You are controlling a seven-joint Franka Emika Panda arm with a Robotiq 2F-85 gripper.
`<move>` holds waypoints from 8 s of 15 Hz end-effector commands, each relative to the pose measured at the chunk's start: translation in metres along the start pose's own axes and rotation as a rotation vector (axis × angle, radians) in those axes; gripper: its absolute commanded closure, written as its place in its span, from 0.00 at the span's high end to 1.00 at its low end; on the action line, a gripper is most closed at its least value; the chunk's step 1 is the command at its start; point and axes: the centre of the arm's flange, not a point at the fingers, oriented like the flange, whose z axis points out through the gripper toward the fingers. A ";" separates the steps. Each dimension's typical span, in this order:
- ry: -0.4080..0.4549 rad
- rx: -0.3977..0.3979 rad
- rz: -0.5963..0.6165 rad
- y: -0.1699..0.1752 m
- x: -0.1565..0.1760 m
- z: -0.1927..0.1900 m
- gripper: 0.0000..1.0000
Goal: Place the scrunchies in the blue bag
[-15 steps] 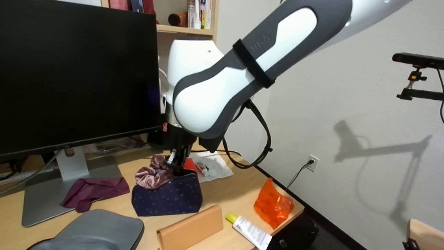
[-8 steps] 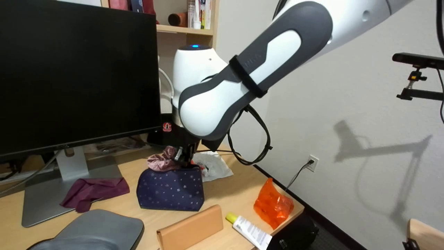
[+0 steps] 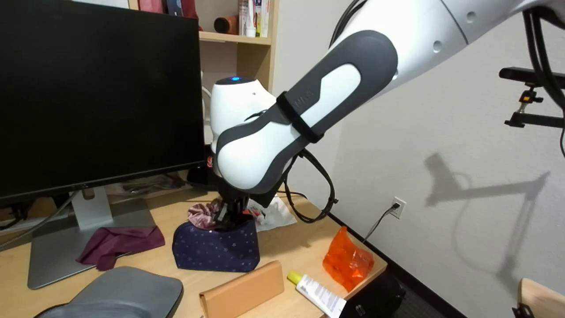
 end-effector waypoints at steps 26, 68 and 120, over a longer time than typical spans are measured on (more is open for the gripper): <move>-0.213 0.065 -0.079 -0.046 -0.007 -0.013 0.09; 0.042 -0.203 0.148 -0.053 -0.005 -0.062 0.09; 0.070 -0.308 0.210 -0.050 -0.042 -0.100 1.00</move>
